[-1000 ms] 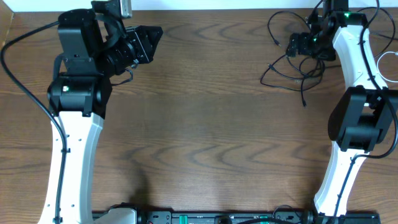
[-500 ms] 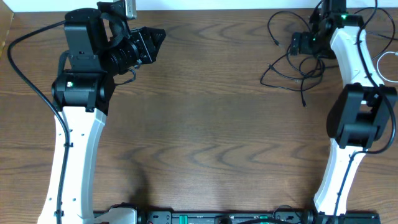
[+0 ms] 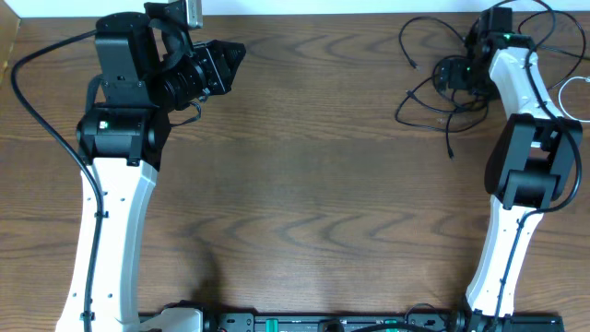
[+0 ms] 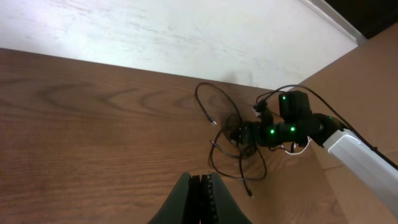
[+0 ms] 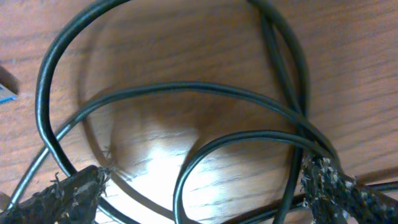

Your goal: Untangle cables

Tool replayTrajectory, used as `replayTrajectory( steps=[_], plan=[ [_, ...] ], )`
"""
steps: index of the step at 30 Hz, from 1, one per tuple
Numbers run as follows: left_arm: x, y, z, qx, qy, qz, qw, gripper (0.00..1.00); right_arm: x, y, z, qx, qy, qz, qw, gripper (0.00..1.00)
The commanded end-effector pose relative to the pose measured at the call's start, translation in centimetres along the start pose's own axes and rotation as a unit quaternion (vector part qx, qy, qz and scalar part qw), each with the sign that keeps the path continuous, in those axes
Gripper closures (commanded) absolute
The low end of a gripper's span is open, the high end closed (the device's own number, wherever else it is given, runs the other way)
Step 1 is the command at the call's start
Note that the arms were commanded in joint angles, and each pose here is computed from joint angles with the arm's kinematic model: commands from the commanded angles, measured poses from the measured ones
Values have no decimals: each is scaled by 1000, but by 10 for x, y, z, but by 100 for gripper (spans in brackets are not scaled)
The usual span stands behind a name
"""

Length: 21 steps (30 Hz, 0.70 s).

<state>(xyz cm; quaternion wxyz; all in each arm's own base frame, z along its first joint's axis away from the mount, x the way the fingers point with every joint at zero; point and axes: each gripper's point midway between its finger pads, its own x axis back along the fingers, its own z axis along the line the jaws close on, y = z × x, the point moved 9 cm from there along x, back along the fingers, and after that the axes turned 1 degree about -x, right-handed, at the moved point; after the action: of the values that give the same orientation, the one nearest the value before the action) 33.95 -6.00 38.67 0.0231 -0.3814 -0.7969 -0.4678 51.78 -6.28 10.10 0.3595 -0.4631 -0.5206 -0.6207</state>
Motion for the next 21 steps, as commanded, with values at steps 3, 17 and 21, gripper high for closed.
replayTrajectory(
  steps=[3, 17, 21],
  plan=[
    [-2, 2, 0, -6, 3, -1, 1000, 93, -13, 0, -3, -8, -7, -1, 1000, 1],
    [-2, 2, 0, -5, 3, -1, 1000, 92, -41, -11, 0, -7, 7, 26, 1000, 3],
    [-2, 1, 1, -4, 4, 2, 1000, 93, -50, -15, 0, -7, 6, 37, 999, 8]
  ],
)
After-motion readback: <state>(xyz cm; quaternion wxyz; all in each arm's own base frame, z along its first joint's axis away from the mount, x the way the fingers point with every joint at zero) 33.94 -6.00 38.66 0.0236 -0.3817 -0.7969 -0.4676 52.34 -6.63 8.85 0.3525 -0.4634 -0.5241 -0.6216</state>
